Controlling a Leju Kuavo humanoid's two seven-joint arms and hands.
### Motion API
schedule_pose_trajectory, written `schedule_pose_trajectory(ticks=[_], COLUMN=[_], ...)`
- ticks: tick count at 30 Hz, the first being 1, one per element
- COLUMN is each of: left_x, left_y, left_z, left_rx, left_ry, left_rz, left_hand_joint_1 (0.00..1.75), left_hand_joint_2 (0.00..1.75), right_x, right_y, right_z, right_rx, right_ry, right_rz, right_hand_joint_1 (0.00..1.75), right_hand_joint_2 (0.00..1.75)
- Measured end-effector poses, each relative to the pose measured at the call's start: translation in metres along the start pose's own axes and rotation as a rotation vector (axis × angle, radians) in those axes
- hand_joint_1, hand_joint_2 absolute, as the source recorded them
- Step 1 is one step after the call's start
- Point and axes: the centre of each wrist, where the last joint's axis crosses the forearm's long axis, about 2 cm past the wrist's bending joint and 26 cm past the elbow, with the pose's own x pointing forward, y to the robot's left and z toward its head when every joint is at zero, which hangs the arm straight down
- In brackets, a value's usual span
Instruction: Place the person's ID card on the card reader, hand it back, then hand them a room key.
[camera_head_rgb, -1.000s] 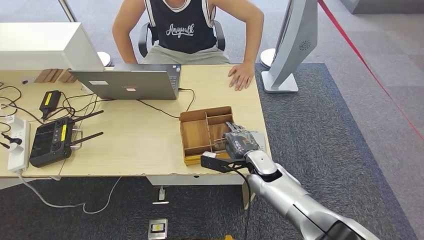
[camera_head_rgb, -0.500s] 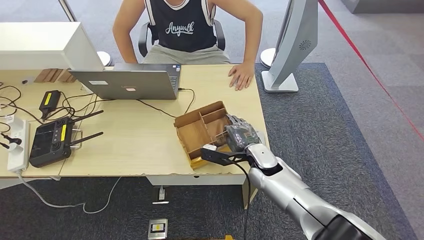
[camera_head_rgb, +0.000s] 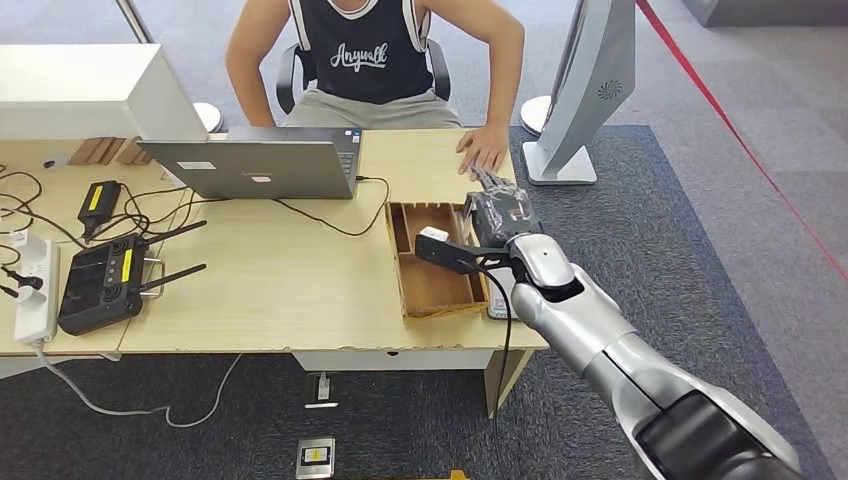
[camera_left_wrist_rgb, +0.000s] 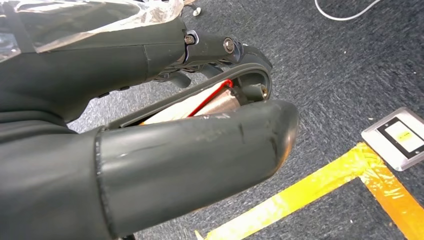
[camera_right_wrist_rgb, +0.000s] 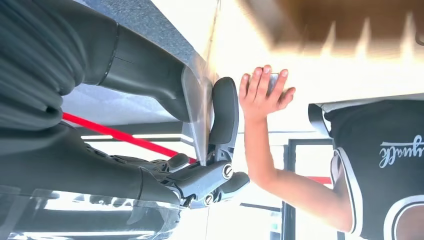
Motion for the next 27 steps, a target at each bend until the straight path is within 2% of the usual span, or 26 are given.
schedule_pose_trajectory(ticks=[21, 24, 27], left_x=[0.003, 0.003, 0.004], left_y=[-0.001, -0.001, 0.000], left_z=[0.001, 0.001, 0.000], left_rx=[0.004, 0.005, 0.006], left_ry=[-0.001, -0.006, -0.015], left_rz=[0.015, 0.009, -0.001], left_hand_joint_1=[0.00, 0.00, 0.00], left_hand_joint_2=[0.00, 0.00, 0.00], right_x=[-0.002, -0.001, 0.002], right_y=[0.000, -0.014, -0.045], right_z=[0.000, -0.006, -0.017], right_rx=[-0.032, -0.092, -0.152], right_ry=[-0.017, -0.029, -0.044], right_rz=[-0.031, -0.043, -0.044], right_hand_joint_1=[1.75, 1.75, 1.75], right_hand_joint_2=[1.75, 1.75, 1.75])
